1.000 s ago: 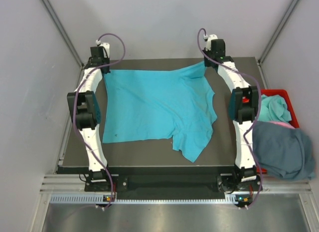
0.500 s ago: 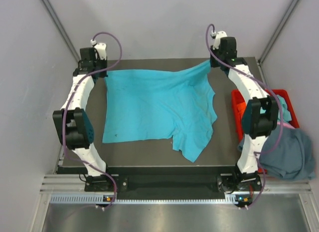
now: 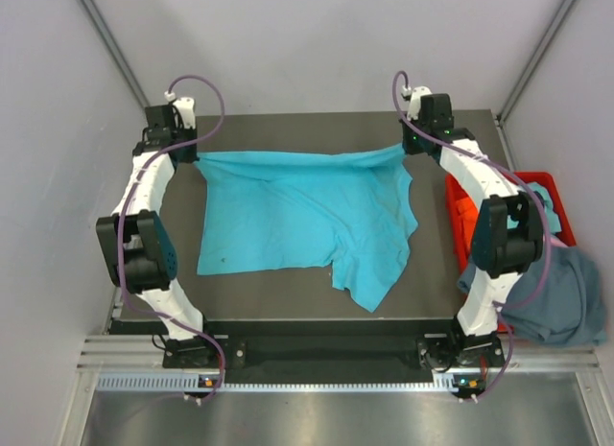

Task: Fold and stack the t-shirts
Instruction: Flatten the tshirt out

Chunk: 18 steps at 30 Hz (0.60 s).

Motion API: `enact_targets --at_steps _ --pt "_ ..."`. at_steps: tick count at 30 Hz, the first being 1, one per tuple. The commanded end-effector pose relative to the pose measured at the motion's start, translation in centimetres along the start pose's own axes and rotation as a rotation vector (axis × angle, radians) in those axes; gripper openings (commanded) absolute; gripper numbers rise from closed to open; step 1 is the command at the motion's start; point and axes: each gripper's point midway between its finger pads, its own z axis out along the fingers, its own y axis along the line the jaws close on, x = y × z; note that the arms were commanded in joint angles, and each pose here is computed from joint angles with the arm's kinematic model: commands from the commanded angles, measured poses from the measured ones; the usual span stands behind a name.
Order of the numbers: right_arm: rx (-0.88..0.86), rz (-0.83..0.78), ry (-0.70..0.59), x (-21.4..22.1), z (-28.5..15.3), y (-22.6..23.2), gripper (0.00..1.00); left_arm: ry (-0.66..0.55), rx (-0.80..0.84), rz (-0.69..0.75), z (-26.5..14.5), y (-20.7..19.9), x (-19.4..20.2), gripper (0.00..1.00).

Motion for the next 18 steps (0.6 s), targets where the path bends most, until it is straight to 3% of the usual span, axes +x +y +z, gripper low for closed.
enact_targets --at_steps 1,13,18 --pt "-0.005 -0.016 -0.104 -3.4 -3.1 0.4 0.0 -0.057 -0.041 -0.05 -0.2 2.5 -1.6 0.0" --pt "-0.003 -0.021 -0.073 -1.9 -3.6 0.4 0.0 0.011 0.073 -0.066 -0.5 0.5 0.8 0.0" --pt "0.046 -0.027 -0.116 -3.2 -3.6 -0.9 0.0 0.027 0.086 -0.083 0.5 0.5 0.5 0.0"
